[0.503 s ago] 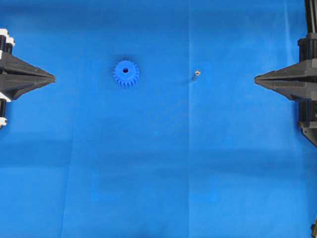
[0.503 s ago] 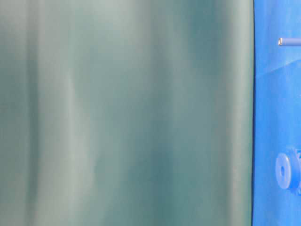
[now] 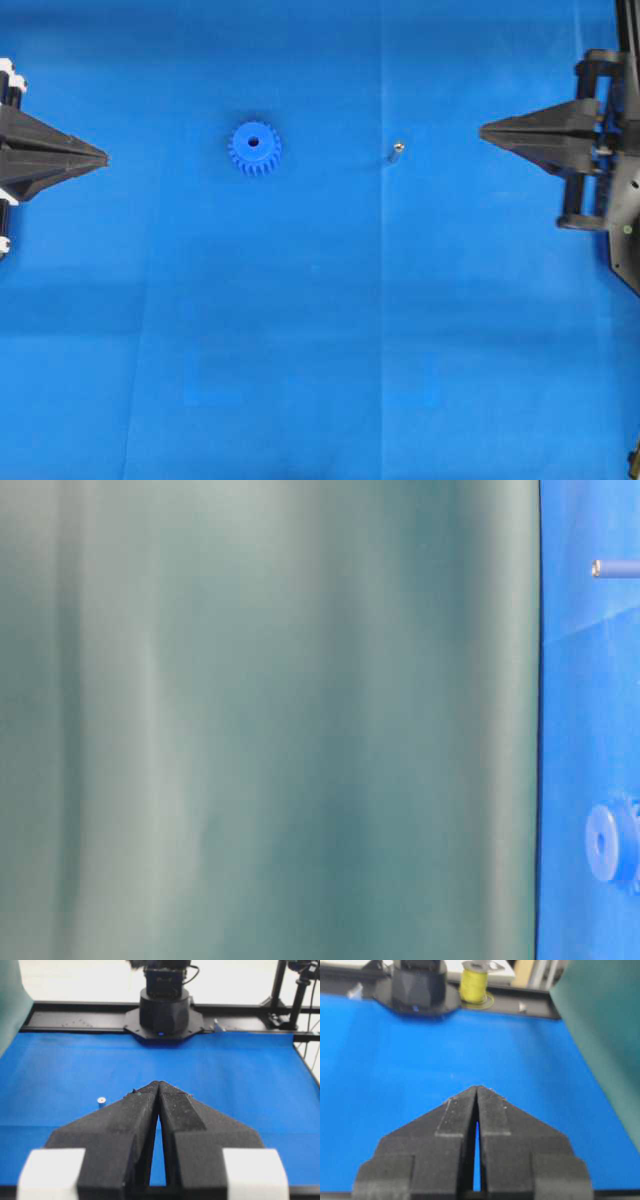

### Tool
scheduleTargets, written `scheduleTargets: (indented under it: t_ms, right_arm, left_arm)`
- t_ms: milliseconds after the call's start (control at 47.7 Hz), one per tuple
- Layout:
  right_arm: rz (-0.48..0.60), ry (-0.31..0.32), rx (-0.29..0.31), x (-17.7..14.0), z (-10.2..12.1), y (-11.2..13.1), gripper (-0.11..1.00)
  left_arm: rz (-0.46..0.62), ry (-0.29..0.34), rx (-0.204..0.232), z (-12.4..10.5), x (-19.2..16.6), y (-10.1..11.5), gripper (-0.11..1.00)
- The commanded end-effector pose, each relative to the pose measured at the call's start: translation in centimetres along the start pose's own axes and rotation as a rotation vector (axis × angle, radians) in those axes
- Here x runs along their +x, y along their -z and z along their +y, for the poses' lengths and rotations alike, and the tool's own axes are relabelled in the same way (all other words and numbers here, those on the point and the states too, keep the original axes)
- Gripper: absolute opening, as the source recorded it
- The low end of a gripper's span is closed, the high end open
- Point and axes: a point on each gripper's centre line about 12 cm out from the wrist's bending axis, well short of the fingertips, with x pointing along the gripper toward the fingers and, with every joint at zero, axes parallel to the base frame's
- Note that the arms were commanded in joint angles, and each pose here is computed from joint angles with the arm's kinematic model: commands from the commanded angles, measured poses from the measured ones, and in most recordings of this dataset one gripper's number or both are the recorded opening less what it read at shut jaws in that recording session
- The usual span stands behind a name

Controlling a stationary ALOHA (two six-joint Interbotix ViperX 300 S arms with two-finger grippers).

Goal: Insert the shaft placed at a random location into the center hole of the small gear at another random location.
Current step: 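Move the right gripper over the silver shaft and close on it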

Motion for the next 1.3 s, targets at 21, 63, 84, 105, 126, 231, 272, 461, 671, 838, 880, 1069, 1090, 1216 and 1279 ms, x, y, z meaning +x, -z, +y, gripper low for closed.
scheduleTargets:
  t_ms: [21, 63, 84, 105, 126, 231, 272, 461, 671, 838, 880, 1069, 1090, 1216, 1279]
  right_arm:
    - [0.018, 0.024, 0.014, 1.5, -0.5, 0.6, -0.04]
    - [0.045, 0.042, 0.025, 2.2, -0.9, 1.4, -0.01]
    - [0.054, 0.05, 0.033, 2.5, -1.1, 1.7, 0.0]
    - [0.063, 0.058, 0.036, 2.7, -1.3, 2.0, 0.03]
    - [0.074, 0.066, 0.042, 3.0, -1.4, 2.4, 0.07]
    - [0.116, 0.094, 0.059, 4.2, -2.1, 4.1, 0.29]
    - [0.135, 0.098, 0.06, 4.9, -2.2, 5.0, 0.41]
    - [0.199, 0.136, 0.08, 6.7, -3.0, 8.3, 0.73]
    - [0.275, 0.166, 0.102, 8.4, -3.4, 11.7, 0.64]
    - [0.336, 0.175, 0.127, 9.1, -3.5, 13.8, 0.64]
    - [0.343, 0.178, 0.132, 9.2, -3.5, 14.1, 0.64]
    - [0.344, 0.211, 0.157, 9.1, -3.8, 14.8, 0.63]
    - [0.344, 0.212, 0.158, 9.1, -3.8, 14.8, 0.63]
    - [0.34, 0.212, 0.158, 9.1, -3.8, 14.7, 0.6]
    - [0.343, 0.21, 0.157, 9.1, -3.8, 14.8, 0.56]
  left_arm:
    - [-0.003, 0.0, 0.001, 0.0, 0.1, -0.2, 0.0]
    - [-0.002, 0.0, 0.001, 0.0, 0.1, -0.2, 0.0]
    - [-0.002, 0.0, 0.001, 0.0, 0.1, -0.2, 0.0]
    - [0.0, -0.001, 0.002, 0.0, 0.1, -0.2, 0.0]
    - [-0.002, -0.001, 0.002, 0.0, 0.1, -0.2, 0.0]
    - [0.0, -0.001, 0.002, 0.0, 0.0, -0.2, 0.0]
    - [0.002, -0.001, 0.002, 0.0, 0.0, -0.1, 0.0]
    - [0.008, 0.0, 0.001, 0.0, 0.0, 0.2, 0.0]
    - [0.011, -0.001, 0.002, 0.0, -0.1, 0.3, 0.0]
    - [0.026, -0.001, 0.003, 0.0, -0.2, 0.6, 0.0]
    - [0.026, 0.0, 0.001, 0.0, -0.2, 0.6, 0.0]
    - [0.029, -0.001, 0.002, 0.0, -0.2, 0.7, 0.0]
    - [0.029, -0.001, 0.002, 0.0, -0.2, 0.7, 0.0]
    - [0.029, -0.001, 0.002, 0.0, -0.2, 0.7, 0.0]
    - [0.029, -0.001, 0.002, 0.0, -0.2, 0.7, 0.0]
